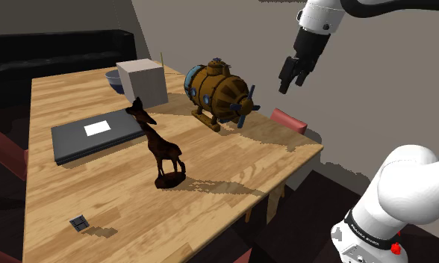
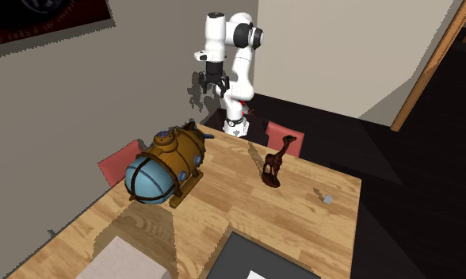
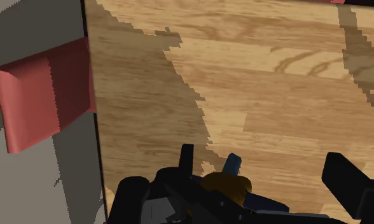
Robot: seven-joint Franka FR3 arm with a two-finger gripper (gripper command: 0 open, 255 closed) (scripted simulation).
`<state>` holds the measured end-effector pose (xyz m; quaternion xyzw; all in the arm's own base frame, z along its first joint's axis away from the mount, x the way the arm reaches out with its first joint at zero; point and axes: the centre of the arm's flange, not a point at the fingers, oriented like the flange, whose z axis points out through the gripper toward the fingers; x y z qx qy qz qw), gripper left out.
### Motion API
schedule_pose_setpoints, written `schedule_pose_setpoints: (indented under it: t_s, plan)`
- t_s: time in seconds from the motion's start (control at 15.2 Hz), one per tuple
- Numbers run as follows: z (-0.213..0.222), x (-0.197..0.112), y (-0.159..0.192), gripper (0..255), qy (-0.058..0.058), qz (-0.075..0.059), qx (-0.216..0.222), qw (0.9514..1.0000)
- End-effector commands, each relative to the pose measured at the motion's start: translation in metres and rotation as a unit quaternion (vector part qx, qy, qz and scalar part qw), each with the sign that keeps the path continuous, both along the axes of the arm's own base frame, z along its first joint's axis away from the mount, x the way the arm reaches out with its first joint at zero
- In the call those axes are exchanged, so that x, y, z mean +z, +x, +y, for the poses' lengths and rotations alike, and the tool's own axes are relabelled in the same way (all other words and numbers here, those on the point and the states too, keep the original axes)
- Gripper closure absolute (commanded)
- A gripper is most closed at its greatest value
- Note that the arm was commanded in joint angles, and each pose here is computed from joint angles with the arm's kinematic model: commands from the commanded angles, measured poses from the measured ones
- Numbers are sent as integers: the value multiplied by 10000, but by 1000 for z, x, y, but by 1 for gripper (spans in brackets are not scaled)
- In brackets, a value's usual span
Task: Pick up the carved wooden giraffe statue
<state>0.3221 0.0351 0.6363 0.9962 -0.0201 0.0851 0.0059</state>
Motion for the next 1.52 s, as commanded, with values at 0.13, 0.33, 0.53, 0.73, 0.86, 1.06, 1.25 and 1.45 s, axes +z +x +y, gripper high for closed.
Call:
schedule_pose_setpoints:
  t_s: [0.13,0.33,0.53,0.73,0.86,1.06,1.25,1.45]
  plan:
    - [14,-10,15,0,35,-111,268,9996]
    - [37,-24,35,0,86,-277,670,9973]
    - [62,-38,55,0,138,-443,1071,9932]
    - [88,-50,72,0,190,-608,1470,9871]
    - [107,-58,83,0,224,-717,1734,9820]
    - [136,-69,98,0,274,-880,2128,9727]
    - [166,-79,110,0,325,-1041,2517,9616]
    - [197,-89,121,0,374,-1200,2902,9487]
